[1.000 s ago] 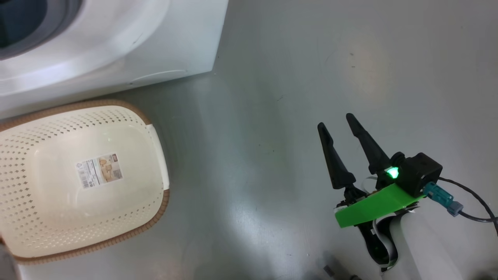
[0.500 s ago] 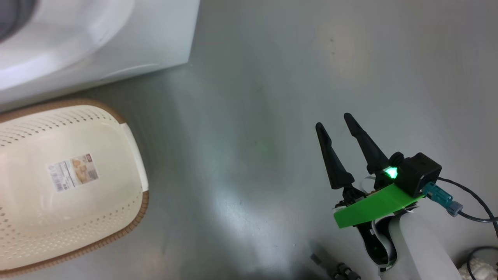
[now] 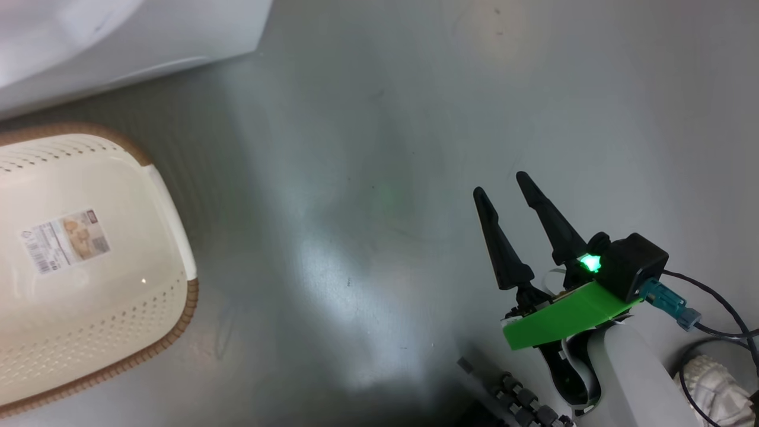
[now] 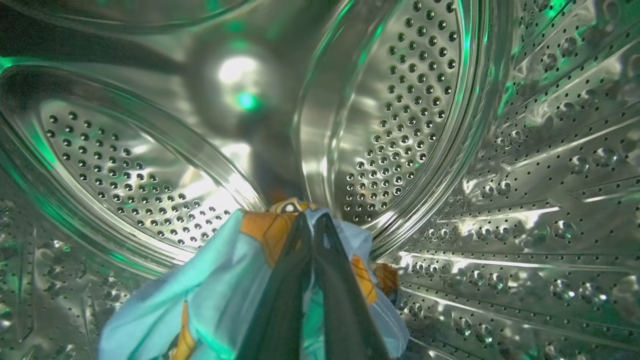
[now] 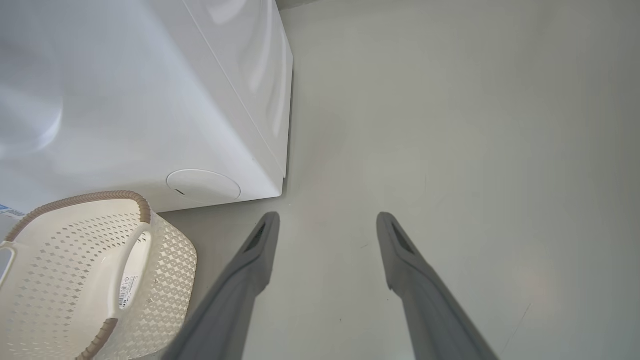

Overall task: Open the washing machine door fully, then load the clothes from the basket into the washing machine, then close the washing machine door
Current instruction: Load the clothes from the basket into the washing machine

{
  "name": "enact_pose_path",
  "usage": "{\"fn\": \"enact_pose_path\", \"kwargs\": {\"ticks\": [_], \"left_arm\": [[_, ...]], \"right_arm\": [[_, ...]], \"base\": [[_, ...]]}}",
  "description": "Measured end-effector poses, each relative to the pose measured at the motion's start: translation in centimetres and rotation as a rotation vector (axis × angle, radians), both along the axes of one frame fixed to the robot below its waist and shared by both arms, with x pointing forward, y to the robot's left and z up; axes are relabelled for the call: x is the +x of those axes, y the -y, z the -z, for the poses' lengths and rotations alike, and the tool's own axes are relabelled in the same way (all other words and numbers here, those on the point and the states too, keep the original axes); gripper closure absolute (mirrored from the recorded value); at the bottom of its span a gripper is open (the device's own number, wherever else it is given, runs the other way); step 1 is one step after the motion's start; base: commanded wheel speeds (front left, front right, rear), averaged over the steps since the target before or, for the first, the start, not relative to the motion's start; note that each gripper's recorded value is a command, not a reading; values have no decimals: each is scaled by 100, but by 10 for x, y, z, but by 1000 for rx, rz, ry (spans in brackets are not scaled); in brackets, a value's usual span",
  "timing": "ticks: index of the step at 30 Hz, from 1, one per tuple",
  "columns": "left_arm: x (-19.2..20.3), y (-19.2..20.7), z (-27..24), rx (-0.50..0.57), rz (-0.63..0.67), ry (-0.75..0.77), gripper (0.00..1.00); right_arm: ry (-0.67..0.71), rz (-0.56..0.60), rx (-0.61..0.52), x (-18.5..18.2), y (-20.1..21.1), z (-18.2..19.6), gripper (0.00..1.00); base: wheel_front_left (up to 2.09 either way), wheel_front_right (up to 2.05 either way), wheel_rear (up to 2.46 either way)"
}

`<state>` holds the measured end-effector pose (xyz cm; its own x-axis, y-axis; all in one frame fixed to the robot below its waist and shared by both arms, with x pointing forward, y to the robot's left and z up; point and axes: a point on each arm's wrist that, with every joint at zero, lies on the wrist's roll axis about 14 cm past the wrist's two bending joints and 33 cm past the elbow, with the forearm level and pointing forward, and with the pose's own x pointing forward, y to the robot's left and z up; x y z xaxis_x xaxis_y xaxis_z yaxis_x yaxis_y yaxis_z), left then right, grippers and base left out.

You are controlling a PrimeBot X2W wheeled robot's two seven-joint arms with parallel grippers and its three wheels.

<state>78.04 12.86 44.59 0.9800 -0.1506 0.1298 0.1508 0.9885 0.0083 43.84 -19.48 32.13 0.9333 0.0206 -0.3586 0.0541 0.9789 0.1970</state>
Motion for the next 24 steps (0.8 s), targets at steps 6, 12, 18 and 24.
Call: {"fn": "enact_pose_path", "kwargs": {"ticks": [6,12,18,24], "left_arm": [[8,4,14,-30,21,-46,100],[5,0,49,-15,22,-197,100],[3,-5,48,-20,11,-197,0],[1,-9,40,-23,-9,-184,0]], "right_arm": [[-25,-2,-1,-4,0,8,0],[-29,-14,10,-4,-6,10,0],[-23,-13,25,-1,-8,10,0],[11,-14,23,6,-7,-1,0]], "base": [[0,0,0],[0,0,0],[0,0,0],[0,0,0]]}}
